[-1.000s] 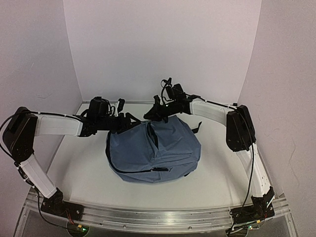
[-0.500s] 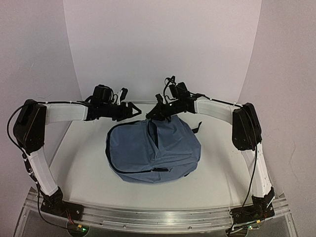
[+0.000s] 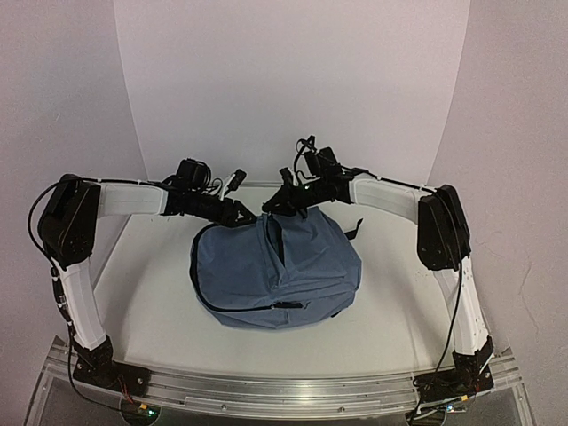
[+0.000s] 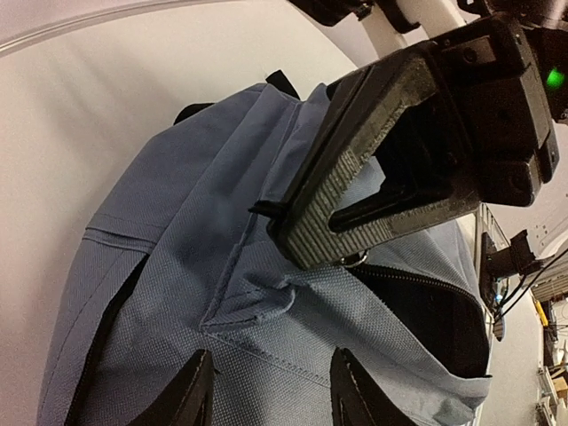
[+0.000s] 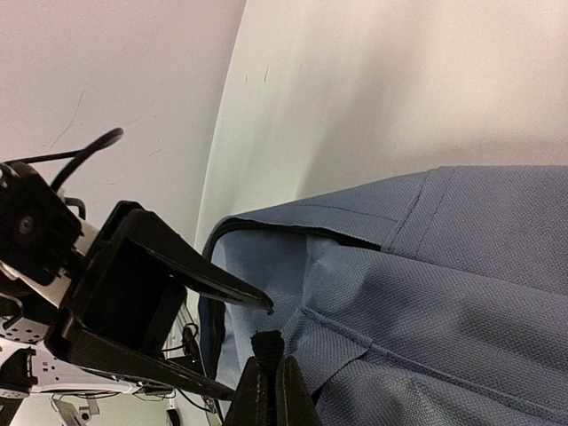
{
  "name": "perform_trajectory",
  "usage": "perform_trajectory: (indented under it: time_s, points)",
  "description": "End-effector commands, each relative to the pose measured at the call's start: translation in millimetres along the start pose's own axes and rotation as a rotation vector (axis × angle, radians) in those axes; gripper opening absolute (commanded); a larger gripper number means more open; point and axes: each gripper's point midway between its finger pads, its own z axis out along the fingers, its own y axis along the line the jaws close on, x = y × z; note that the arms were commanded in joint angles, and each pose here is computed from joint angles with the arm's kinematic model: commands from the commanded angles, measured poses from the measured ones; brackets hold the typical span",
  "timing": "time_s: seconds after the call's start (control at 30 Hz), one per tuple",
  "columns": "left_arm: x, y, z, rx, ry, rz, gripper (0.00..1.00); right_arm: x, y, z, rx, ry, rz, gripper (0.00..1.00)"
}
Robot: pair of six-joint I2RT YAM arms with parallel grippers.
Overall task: Pack the student bag
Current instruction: Zip the student bag at the center of the board.
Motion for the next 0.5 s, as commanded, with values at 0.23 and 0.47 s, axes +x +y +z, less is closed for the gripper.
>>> perform_trajectory:
  time_s: [0.23, 0.47]
  points:
    - [-20, -3, 13, 0.067, -0.052, 0.093, 0.45, -27, 51, -27, -0.079, -0.086, -0.084, 0.00]
    - [-29, -2, 19, 0.082, -0.105, 0.117, 0.44, -24, 50, -28, -0.079, -0.080, -0.074, 0.00]
